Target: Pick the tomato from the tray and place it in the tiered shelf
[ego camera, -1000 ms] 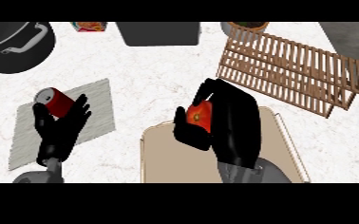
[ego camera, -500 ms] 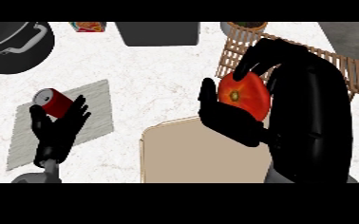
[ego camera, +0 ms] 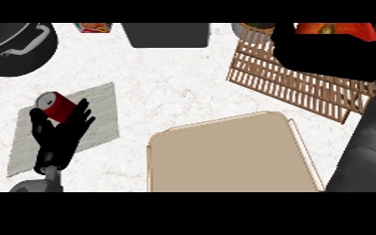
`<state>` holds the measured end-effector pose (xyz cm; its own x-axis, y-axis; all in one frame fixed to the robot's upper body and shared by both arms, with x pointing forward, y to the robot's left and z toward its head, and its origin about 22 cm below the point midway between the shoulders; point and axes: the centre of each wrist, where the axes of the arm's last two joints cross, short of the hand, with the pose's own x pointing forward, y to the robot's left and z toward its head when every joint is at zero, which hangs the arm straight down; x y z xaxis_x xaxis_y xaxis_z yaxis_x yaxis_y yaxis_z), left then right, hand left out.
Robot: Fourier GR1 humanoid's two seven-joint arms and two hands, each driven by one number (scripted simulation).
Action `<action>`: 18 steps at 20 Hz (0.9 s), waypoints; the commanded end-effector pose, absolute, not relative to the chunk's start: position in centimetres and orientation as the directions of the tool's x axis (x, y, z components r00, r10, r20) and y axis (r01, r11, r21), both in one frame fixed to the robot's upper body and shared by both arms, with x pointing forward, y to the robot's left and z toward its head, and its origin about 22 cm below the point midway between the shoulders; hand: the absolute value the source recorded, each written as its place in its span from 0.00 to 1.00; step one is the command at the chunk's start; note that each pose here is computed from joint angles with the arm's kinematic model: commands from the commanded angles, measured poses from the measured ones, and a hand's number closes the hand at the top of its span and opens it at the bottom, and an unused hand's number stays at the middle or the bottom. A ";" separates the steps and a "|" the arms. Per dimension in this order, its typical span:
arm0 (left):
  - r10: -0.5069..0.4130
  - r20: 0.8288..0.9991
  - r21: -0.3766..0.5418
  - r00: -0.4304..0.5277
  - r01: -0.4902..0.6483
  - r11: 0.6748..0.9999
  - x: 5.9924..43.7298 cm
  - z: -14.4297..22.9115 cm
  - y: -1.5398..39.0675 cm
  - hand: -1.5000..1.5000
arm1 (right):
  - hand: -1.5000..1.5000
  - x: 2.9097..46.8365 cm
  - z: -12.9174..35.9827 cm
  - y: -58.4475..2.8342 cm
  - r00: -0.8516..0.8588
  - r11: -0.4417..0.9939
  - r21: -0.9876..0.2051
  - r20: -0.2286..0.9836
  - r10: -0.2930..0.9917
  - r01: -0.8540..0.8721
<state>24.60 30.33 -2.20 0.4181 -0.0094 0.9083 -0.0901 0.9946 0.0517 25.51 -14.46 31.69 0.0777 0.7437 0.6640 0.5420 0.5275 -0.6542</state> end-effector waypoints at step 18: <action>-0.006 0.901 0.041 0.433 -0.073 0.997 25.3 -3.5 27.3 0.50 | 1.00 34.8 34.4 -24.4 0.292 0.429 -0.809 0.557 0.778 0.401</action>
<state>24.89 29.04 -2.28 0.4045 -0.0153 0.9144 -0.0806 0.9954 0.0523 33.48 -23.94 36.14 0.2529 0.7803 0.5720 0.4192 0.4445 -0.7917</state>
